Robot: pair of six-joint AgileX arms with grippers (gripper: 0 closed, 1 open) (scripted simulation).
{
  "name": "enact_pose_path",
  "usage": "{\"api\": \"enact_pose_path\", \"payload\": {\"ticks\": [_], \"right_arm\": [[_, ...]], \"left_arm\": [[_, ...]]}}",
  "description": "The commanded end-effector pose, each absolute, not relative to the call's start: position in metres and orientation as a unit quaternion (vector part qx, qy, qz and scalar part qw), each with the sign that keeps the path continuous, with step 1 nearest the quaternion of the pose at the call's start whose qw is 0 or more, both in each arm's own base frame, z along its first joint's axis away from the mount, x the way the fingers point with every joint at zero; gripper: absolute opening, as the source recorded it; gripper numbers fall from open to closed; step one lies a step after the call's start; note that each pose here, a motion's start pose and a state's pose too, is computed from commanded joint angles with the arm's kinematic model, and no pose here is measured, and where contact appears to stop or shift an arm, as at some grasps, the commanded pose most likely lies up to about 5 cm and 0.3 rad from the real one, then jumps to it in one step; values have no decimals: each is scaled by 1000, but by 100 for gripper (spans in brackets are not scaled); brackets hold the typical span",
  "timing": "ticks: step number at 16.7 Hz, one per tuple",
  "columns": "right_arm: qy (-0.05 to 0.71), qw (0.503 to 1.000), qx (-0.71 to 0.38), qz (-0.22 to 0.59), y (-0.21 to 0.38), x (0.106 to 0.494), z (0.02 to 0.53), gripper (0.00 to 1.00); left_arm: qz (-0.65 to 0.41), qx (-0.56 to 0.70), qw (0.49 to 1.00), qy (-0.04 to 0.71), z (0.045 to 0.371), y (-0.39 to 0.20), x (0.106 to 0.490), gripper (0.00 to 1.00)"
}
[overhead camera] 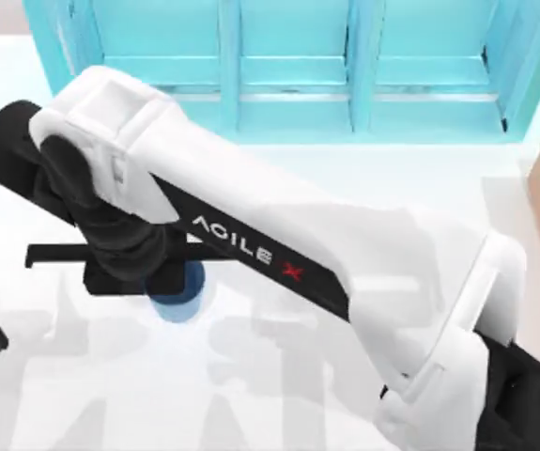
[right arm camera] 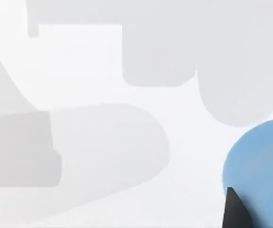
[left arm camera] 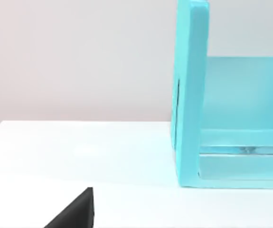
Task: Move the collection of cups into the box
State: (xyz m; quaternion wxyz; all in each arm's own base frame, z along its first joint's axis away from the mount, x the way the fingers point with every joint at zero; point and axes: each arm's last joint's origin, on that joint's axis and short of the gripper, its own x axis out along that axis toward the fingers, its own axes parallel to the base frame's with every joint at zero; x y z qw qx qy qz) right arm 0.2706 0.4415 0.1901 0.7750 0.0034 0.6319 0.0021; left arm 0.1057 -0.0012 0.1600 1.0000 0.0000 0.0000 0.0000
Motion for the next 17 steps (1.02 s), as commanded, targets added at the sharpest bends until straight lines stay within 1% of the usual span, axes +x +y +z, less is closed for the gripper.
{"api": "enact_pose_path", "payload": {"ticks": [4,8,13,17], "right_arm": [[633,774,2,1,419,271,212,0],[633,774,1,1,388,262,226,0],[632,775,4,3,355,250,234,0],[631,776,6,5,349,248,235,0]], "left_arm": [[0,0,1000,0,160,-1,106,100],[0,0,1000,0,160,-1,106,100],[0,0,1000,0,160,-1,106,100],[0,0,1000,0,160,-1,106,100]]}}
